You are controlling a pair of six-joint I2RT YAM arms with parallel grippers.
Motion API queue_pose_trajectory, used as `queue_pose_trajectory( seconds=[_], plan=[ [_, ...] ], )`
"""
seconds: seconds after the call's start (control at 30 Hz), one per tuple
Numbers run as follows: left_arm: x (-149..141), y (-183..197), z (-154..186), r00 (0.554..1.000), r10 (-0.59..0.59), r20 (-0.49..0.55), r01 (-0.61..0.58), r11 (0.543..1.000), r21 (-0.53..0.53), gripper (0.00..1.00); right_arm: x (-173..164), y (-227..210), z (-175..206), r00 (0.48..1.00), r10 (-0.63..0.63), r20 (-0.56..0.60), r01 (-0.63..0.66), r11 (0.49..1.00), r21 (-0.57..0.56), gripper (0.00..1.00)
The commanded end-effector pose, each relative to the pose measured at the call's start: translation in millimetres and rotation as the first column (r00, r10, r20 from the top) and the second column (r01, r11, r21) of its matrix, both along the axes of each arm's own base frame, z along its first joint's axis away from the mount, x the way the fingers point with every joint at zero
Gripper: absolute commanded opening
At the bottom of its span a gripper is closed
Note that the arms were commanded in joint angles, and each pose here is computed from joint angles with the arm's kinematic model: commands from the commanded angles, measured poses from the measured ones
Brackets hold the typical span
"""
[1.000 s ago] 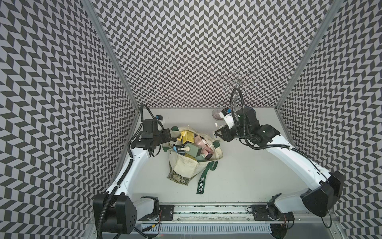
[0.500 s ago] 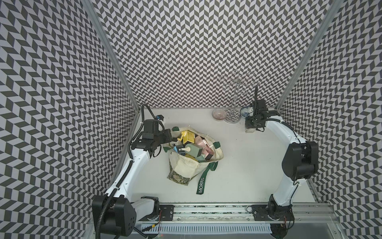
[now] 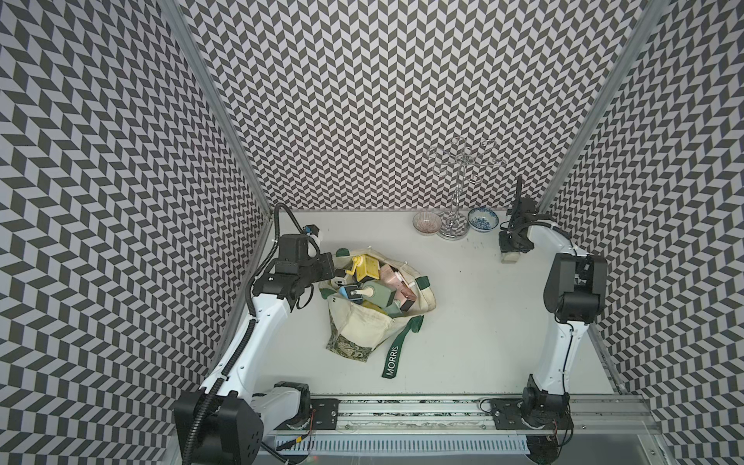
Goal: Take out the pencil sharpeners from the tote bags
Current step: Place the pencil sharpener at the center of the board.
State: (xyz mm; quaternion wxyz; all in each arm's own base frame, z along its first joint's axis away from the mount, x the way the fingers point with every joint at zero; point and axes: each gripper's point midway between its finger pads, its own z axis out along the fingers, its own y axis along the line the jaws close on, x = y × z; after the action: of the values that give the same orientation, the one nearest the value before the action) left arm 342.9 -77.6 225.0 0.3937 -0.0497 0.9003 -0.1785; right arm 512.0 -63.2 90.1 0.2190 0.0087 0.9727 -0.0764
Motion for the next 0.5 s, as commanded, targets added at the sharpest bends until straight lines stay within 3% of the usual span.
queue_pose_trajectory(
  seconds=[0.0, 0.47],
  plan=[
    [4, -5, 50, 0.984, -0.009, 0.178, 0.012, 1.000, -0.011, 0.00, 22, -1, 18, 0.995, 0.070, 0.070, -0.068, 0.997, -0.031, 0.21],
    [4, -10, 47, 0.986, -0.021, 0.165, 0.022, 1.000, -0.004, 0.00, 33, -7, -8, 0.991, 0.121, 0.058, -0.126, 0.988, 0.084, 0.22]
  ],
)
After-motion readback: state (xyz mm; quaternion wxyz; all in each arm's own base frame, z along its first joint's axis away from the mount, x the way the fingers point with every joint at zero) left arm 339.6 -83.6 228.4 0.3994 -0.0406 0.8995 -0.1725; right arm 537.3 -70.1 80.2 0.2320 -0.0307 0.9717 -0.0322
